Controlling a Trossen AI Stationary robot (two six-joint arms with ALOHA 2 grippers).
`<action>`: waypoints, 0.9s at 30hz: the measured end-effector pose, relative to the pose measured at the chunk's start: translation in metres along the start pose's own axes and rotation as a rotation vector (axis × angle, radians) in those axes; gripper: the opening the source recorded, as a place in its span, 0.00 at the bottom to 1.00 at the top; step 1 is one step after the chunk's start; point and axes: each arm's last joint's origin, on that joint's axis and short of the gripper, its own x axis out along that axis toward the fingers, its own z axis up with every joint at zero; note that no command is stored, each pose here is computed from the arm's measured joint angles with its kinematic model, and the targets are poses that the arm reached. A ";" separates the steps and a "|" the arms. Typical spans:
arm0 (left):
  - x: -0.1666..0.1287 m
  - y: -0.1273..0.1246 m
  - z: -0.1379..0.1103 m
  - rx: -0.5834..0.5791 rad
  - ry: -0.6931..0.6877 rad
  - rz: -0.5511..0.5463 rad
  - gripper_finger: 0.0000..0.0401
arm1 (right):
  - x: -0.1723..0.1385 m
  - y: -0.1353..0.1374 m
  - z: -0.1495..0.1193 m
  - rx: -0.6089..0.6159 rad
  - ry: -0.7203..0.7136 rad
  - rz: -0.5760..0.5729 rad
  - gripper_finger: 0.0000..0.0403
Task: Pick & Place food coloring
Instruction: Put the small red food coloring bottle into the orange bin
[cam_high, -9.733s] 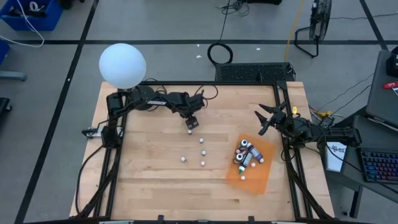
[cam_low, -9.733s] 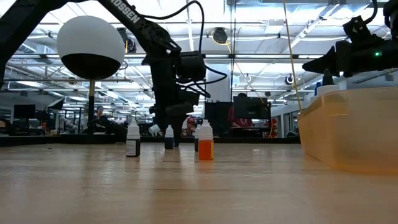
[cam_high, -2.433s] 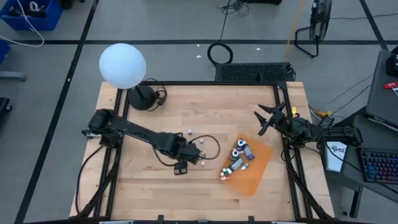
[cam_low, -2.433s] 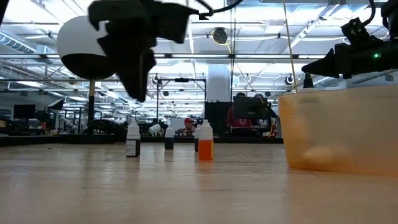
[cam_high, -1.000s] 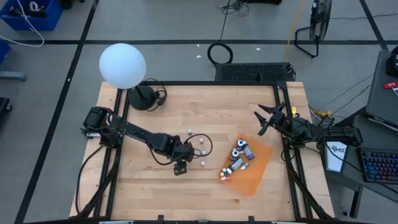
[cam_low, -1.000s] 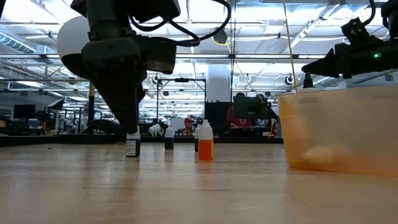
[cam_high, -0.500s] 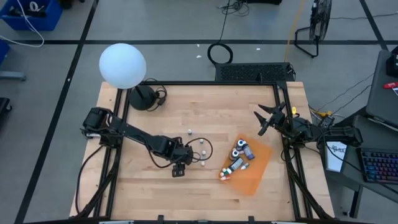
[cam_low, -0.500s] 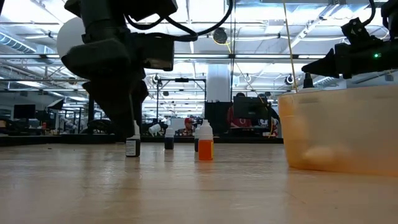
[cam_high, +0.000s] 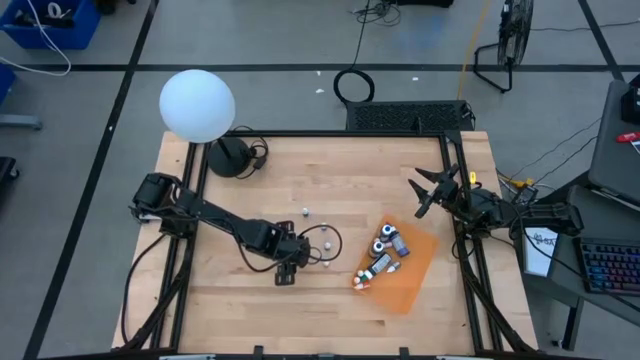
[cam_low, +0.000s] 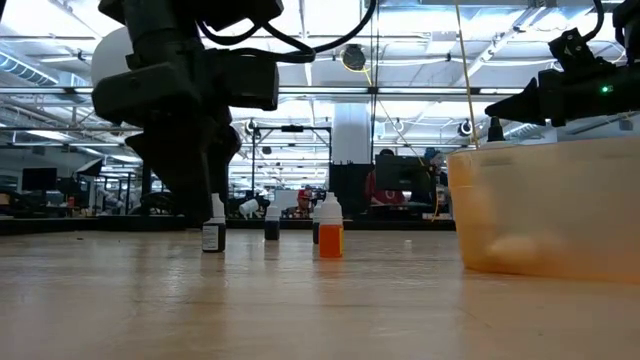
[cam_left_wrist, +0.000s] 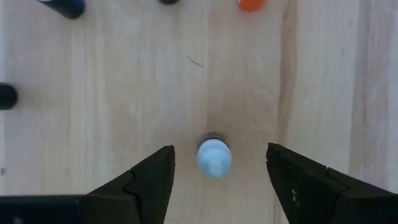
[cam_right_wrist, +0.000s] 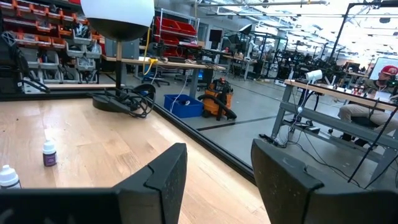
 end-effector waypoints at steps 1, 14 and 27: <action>0.000 0.000 0.000 -0.002 0.000 0.000 0.61 | 0.000 0.000 0.000 0.000 0.000 0.000 0.41; 0.000 0.001 0.000 -0.020 0.006 -0.014 0.54 | 0.000 0.000 0.000 0.000 0.000 0.000 0.41; 0.000 0.001 0.000 -0.023 0.006 -0.012 0.44 | 0.000 0.000 0.000 0.000 0.000 0.000 0.41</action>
